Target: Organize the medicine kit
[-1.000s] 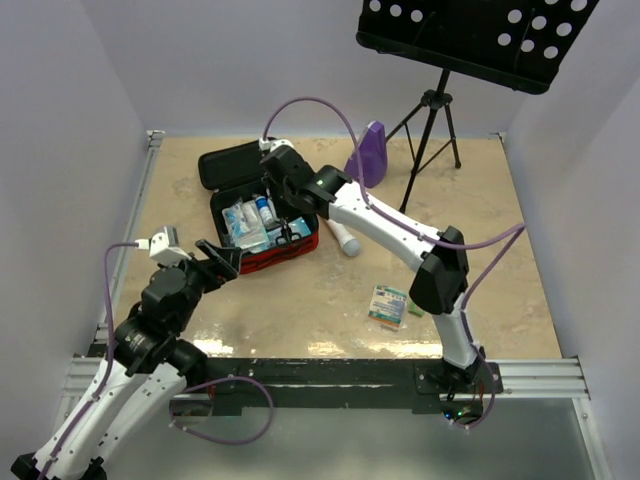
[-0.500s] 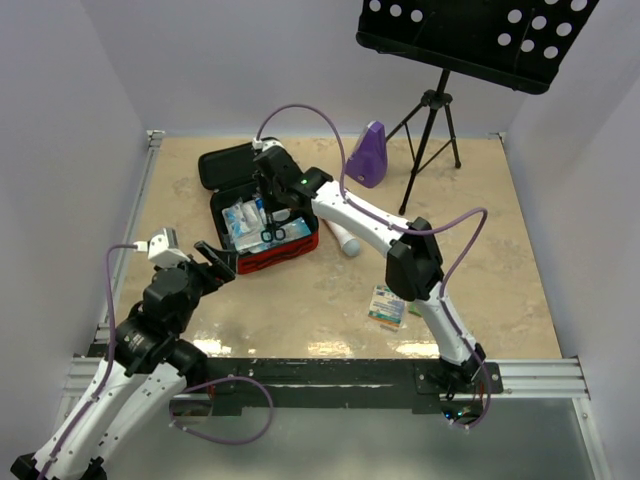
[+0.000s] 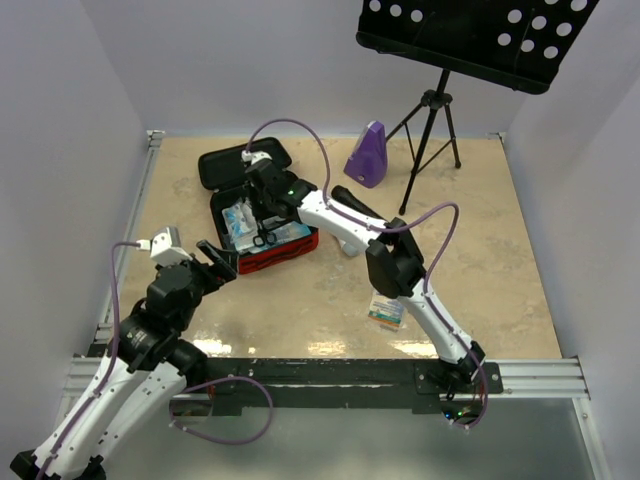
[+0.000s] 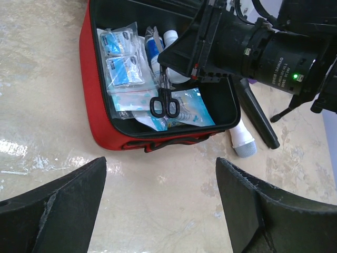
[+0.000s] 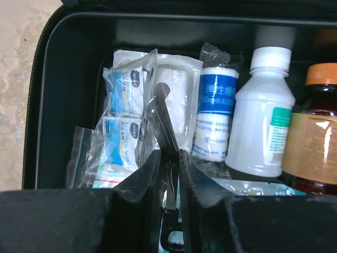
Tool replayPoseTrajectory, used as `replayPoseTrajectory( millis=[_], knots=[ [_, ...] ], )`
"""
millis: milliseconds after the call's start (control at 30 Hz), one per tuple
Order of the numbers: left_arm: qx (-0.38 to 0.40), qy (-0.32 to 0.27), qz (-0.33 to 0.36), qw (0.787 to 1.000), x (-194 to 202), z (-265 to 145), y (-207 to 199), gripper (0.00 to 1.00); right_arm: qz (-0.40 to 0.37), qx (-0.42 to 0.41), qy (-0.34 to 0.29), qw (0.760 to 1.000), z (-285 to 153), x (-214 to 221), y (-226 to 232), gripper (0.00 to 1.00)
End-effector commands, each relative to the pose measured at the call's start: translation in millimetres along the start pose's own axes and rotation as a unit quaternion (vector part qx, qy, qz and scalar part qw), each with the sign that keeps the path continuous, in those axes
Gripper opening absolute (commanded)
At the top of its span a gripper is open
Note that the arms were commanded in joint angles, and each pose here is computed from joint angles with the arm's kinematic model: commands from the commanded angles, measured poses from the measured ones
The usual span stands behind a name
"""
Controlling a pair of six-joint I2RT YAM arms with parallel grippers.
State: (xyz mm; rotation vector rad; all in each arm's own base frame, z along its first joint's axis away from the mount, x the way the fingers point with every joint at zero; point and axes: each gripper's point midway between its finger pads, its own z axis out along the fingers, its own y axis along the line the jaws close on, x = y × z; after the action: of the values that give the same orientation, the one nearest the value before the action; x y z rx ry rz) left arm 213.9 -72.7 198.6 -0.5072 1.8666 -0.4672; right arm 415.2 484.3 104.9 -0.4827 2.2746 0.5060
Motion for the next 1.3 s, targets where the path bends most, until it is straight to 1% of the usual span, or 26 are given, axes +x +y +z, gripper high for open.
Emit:
replayPoseTrajectory(
  millis=[0,100,200,267,300,400,467,567,600,667,767,867,967,1033,1133,1167,1200,1267],
  knots=[
    [0.003,-0.017,0.008,1.000,-13.1,-1.1,-6.1,0.89,-0.010,-0.052,-0.049,0.997,-11.1,-35.8,32.5,0.05],
    [0.002,-0.016,0.009,1.000,-12.9,-0.6,-6.2,0.89,-0.008,-0.065,-0.054,0.996,-16.4,-41.0,39.9,0.33],
    [0.001,-0.016,0.009,1.000,-12.6,-0.1,-5.9,0.89,0.012,-0.087,-0.089,0.992,-45.9,-68.1,48.6,0.48],
    [0.005,-0.016,0.008,1.000,-13.3,-0.9,-7.3,0.89,0.032,-0.105,-0.121,0.987,-72.8,-89.5,52.6,0.55],
    [0.005,-0.015,0.008,1.000,-13.2,-0.9,-7.4,0.89,0.037,-0.111,-0.132,0.984,-85.4,-97.3,54.5,0.57],
    [0.007,-0.013,0.007,1.000,-12.1,-1.0,-8.0,0.89,0.035,-0.091,-0.137,0.986,-99.5,-98.3,44.7,0.57],
    [0.010,-0.012,0.004,1.000,-10.9,-0.9,-8.5,0.89,0.028,-0.077,-0.130,0.988,-98.6,-82.4,36.5,0.55],
    [0.016,-0.006,0.002,1.000,-7.6,0.4,-10.6,0.89,0.029,-0.027,-0.103,0.994,-94.8,-45.3,11.3,0.51],
    [0.018,-0.001,0.002,1.000,-4.8,1.2,-11.2,0.89,0.035,0.002,-0.105,0.994,-104.7,-31.7,-5.1,0.51],
    [0.019,0.015,0.005,1.000,3.4,3.2,-10.7,0.89,0.053,0.024,-0.124,0.991,-131.7,-19.7,-25.0,0.51],
    [0.024,0.033,0.005,0.999,13.7,7.1,-12.1,0.89,0.079,0.054,-0.157,0.983,-177.4,-11.4,-53.1,0.53],
    [0.037,0.041,-0.001,0.998,21.1,12.9,-17.2,0.90,0.092,0.086,-0.157,0.980,-207.7,8.0,-76.2,0.54],
    [0.041,0.053,-0.003,0.998,31.0,19.1,-17.8,0.90,0.101,0.092,-0.156,0.978,-224.9,29.5,-90.4,0.54],
    [0.025,0.053,-0.002,0.998,32.8,22.1,-12.5,0.91,0.113,0.097,-0.153,0.977,-231.2,45.2,-98.4,0.54],
    [0.017,0.049,0.016,0.999,32.3,25.9,-9.0,0.93,0.128,0.085,-0.151,0.977,-236.2,63.8,-102.3,0.53],
    [-0.001,0.052,0.020,0.998,37.1,28.3,-0.3,0.94,0.128,0.081,-0.155,0.976,-236.9,65.3,-102.5,0.53],
    [-0.025,0.060,0.017,0.998,41.1,28.7,8.6,0.98,0.125,0.064,-0.153,0.978,-236.1,67.5,-97.7,0.53],
    [-0.027,0.078,0.024,0.996,45.2,28.7,6.7,0.98,0.126,0.025,-0.163,0.978,-236.5,58.0,-81.6,0.53]
  ],
)
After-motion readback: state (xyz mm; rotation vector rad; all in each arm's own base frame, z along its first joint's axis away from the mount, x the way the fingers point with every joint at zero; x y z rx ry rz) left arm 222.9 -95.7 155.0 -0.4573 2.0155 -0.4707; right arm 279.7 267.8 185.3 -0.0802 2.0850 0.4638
